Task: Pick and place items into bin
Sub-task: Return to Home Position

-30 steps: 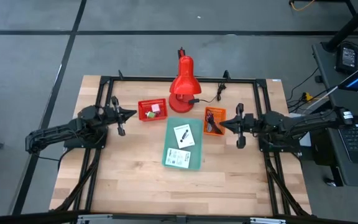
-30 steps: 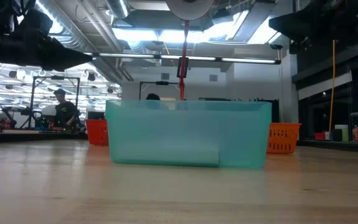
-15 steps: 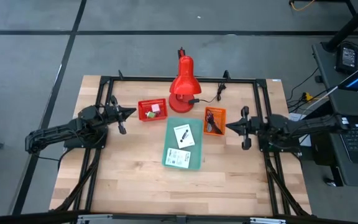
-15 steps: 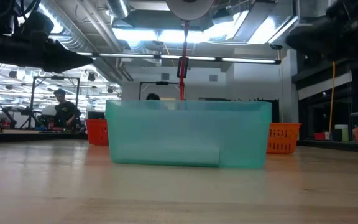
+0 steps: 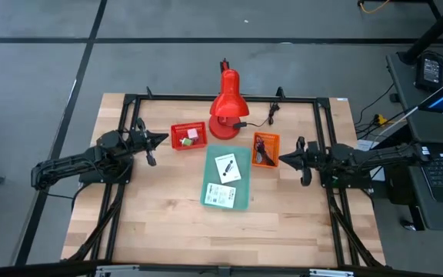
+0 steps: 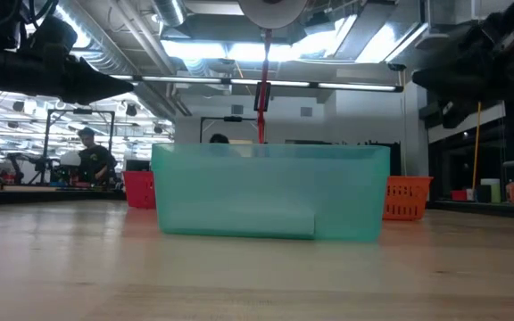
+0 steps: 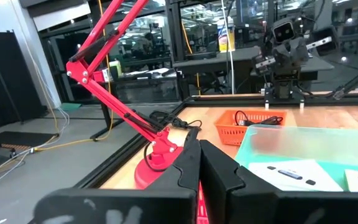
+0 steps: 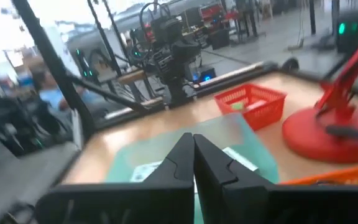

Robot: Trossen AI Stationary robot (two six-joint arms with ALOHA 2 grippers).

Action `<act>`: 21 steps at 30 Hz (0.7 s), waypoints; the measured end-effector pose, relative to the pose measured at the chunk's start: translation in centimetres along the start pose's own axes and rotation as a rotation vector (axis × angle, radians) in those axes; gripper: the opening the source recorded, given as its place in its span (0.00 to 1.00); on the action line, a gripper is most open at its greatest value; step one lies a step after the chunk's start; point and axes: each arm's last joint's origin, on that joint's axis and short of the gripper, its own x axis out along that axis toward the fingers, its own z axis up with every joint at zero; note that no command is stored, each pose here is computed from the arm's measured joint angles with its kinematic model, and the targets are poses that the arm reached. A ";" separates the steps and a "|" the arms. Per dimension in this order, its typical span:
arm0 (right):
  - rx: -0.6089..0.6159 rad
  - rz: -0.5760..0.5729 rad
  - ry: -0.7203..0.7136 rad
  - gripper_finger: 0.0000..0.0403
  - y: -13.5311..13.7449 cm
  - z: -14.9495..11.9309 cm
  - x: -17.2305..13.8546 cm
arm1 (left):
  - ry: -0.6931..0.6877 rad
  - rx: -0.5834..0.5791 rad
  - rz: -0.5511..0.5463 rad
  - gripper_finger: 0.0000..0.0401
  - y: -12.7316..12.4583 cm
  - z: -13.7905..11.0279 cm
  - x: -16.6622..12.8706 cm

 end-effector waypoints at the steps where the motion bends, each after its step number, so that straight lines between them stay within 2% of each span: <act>1: 0.046 0.000 0.000 0.00 0.0 0.0 0.0 | 0.000 0.000 0.000 0.01 0.0 0.0 0.0; 4: 0.125 0.000 0.000 0.00 0.0 0.0 0.0 | 0.000 0.000 0.000 0.01 0.0 0.0 0.0; 11: 0.130 0.000 0.000 0.00 0.0 0.0 0.0 | 0.000 0.000 0.000 0.01 0.0 0.0 0.0; 21: -0.136 0.035 0.007 0.00 0.2 0.0 -0.3 | 0.000 0.000 0.000 0.01 0.0 0.0 0.0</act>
